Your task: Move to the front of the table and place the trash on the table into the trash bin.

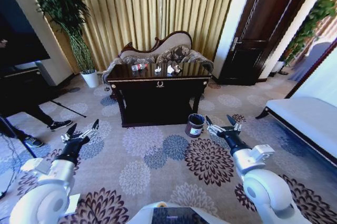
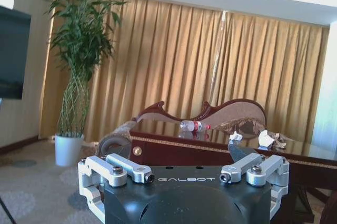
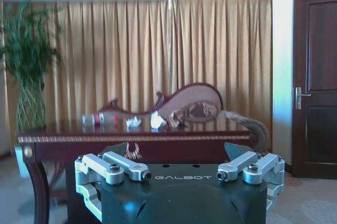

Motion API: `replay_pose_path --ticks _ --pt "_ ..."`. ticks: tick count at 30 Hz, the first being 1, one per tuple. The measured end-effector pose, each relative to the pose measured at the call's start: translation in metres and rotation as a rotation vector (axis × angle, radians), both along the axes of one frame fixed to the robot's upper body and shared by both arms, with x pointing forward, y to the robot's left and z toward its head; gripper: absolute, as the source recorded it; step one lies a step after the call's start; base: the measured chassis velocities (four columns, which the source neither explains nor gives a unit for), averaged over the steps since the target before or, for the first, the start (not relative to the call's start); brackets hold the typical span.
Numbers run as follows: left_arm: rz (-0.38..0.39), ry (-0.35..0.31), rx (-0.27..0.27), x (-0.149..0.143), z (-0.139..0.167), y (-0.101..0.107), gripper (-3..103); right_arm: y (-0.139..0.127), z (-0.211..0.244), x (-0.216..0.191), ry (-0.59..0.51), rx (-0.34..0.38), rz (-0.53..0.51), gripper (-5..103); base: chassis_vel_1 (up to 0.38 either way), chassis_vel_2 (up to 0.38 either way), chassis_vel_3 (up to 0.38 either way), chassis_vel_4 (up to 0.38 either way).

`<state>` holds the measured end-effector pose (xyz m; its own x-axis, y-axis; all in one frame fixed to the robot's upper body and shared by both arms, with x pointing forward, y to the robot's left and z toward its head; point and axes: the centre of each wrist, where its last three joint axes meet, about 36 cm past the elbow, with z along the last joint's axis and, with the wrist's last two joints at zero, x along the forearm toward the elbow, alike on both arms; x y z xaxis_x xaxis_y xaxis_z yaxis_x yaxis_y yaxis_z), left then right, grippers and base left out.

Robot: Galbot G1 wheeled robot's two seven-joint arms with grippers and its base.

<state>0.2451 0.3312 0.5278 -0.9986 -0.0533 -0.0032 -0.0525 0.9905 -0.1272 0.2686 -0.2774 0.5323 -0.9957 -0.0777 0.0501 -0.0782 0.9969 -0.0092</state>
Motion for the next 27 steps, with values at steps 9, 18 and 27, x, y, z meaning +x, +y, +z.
replay_pose_path --ticks 9,18,27 --pt "0.06 -0.011 0.184 0.001 0.006 0.006 100 0.001 -0.006 -0.009 0.043 -0.115 -0.053 100 0.0 0.0 0.0 0.0" --pt "0.082 -0.015 0.245 -0.002 0.008 0.008 100 0.002 -0.005 -0.014 -0.027 -0.147 -0.07 100 0.0 0.0 0.0 0.0" --pt "0.051 -0.013 0.171 -0.007 0.009 0.004 100 0.005 0.0 -0.017 -0.028 -0.114 -0.042 100 0.0 0.0 0.0 0.0"
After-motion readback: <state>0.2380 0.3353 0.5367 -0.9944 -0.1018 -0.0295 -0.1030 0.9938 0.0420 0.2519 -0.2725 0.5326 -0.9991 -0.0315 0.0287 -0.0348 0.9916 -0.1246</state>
